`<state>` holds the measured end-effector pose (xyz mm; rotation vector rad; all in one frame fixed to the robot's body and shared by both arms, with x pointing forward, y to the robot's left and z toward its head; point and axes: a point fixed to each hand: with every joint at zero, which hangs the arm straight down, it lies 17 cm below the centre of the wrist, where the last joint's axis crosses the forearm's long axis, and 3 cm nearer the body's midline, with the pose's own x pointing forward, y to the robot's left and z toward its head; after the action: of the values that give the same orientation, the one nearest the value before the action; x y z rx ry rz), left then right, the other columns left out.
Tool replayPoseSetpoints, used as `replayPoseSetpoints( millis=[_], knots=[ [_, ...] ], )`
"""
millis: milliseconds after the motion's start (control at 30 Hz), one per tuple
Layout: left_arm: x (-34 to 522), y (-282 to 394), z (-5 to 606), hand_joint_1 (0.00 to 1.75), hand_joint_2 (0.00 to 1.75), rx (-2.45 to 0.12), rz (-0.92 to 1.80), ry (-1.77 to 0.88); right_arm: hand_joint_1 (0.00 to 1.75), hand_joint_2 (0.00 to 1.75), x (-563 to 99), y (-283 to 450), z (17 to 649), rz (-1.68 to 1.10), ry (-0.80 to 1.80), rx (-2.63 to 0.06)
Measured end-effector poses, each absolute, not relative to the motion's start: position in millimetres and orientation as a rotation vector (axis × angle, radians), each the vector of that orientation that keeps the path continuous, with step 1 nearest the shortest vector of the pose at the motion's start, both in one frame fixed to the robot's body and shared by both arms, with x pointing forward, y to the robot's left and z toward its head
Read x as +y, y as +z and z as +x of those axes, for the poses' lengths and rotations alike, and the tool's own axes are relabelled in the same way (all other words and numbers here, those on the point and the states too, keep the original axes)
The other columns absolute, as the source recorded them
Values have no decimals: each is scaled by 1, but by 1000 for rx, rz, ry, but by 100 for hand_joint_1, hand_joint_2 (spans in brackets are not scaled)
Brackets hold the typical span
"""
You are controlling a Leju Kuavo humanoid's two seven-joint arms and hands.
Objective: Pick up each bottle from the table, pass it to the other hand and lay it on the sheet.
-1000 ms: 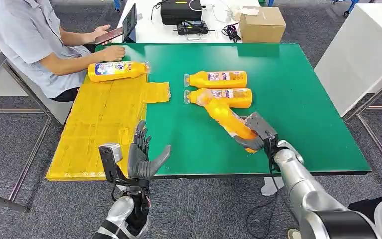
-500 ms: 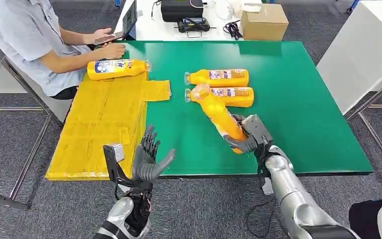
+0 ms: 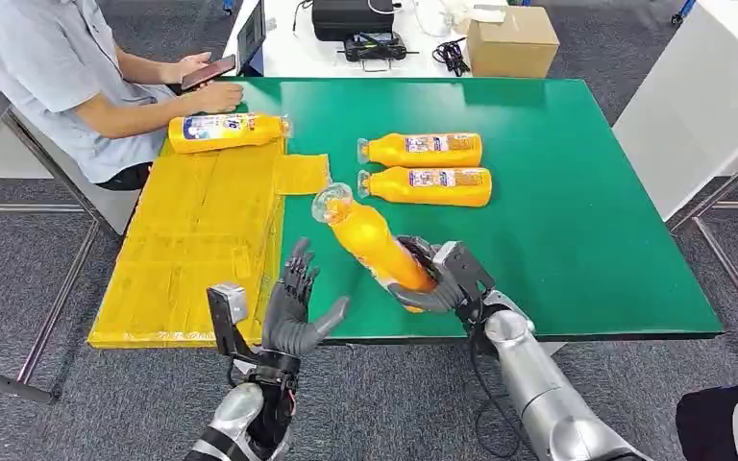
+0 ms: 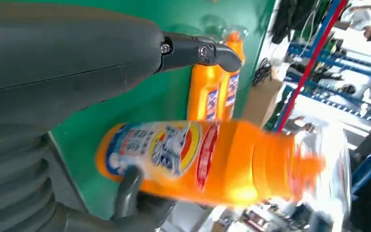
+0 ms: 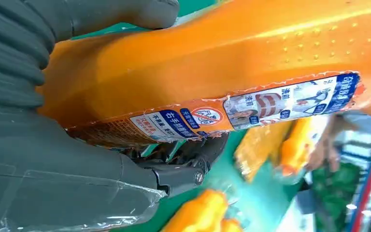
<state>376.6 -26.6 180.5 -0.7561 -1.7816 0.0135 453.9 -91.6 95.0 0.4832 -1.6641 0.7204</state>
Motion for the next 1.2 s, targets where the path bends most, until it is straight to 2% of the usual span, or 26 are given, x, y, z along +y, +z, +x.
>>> replayPoseSetpoints(
  millis=[567, 1033, 1200],
  knots=[
    [15, 192, 408, 0, 175, -1820, -705, 216, 175, 175, -48, 116, 419, 640, 792, -1699],
    [4, 194, 402, 0, 175, -1774, -803, 207, 175, 175, -44, 125, 421, 626, 774, -1731],
    [3, 193, 395, 0, 175, -1816, -759, 181, 175, 175, -50, 124, 428, 580, 753, -1739]
  ],
)
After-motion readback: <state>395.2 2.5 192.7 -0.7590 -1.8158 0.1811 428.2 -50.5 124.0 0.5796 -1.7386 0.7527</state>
